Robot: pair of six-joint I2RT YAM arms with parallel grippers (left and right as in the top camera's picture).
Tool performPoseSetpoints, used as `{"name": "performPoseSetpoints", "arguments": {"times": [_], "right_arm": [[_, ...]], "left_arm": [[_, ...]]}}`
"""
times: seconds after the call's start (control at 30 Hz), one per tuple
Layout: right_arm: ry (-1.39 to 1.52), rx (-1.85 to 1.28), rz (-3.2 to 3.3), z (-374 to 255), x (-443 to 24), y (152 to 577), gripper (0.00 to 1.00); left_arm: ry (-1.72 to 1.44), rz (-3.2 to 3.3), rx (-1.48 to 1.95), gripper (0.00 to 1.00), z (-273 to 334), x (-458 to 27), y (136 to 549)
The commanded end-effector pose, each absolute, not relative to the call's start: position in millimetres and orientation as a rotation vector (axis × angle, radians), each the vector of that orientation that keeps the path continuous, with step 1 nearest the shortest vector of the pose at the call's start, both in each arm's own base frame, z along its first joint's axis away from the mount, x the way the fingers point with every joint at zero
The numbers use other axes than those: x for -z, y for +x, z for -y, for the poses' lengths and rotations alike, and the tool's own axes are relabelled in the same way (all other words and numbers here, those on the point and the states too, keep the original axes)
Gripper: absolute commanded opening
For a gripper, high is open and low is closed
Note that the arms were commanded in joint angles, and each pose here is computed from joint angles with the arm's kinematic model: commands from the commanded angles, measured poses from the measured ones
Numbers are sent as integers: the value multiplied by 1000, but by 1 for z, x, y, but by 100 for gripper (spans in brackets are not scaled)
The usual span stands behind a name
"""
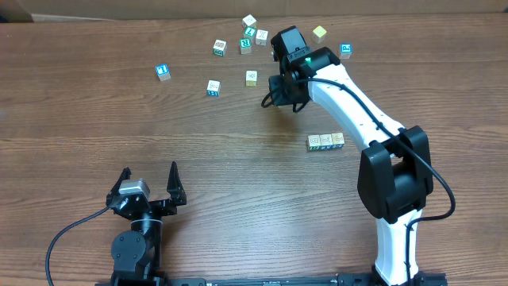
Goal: Form a horizontal line
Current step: 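Carry the green F block right and lower it left of the row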
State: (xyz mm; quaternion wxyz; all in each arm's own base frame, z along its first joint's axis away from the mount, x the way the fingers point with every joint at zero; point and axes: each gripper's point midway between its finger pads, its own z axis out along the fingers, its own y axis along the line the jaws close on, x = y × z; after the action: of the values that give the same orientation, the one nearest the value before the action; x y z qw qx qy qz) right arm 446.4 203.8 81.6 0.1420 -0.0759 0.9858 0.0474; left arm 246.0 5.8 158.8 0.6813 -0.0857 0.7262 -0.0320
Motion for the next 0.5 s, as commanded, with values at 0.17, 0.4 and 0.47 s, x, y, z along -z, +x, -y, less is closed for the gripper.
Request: {"name": "performPoseSetpoints", "arguments": {"times": [0.17, 0.4, 0.47], "right_arm": [[-226, -108, -2989, -193, -85, 409, 28], [-188, -89, -3049, -188, -82, 396, 28], [-188, -87, -3057, -188, -80, 394, 28]], "left_arm": [[-181, -1624, 50, 100, -7, -159, 246], [-181, -1624, 50, 100, -7, -159, 246], [-181, -1624, 50, 100, -7, -159, 246]]}}
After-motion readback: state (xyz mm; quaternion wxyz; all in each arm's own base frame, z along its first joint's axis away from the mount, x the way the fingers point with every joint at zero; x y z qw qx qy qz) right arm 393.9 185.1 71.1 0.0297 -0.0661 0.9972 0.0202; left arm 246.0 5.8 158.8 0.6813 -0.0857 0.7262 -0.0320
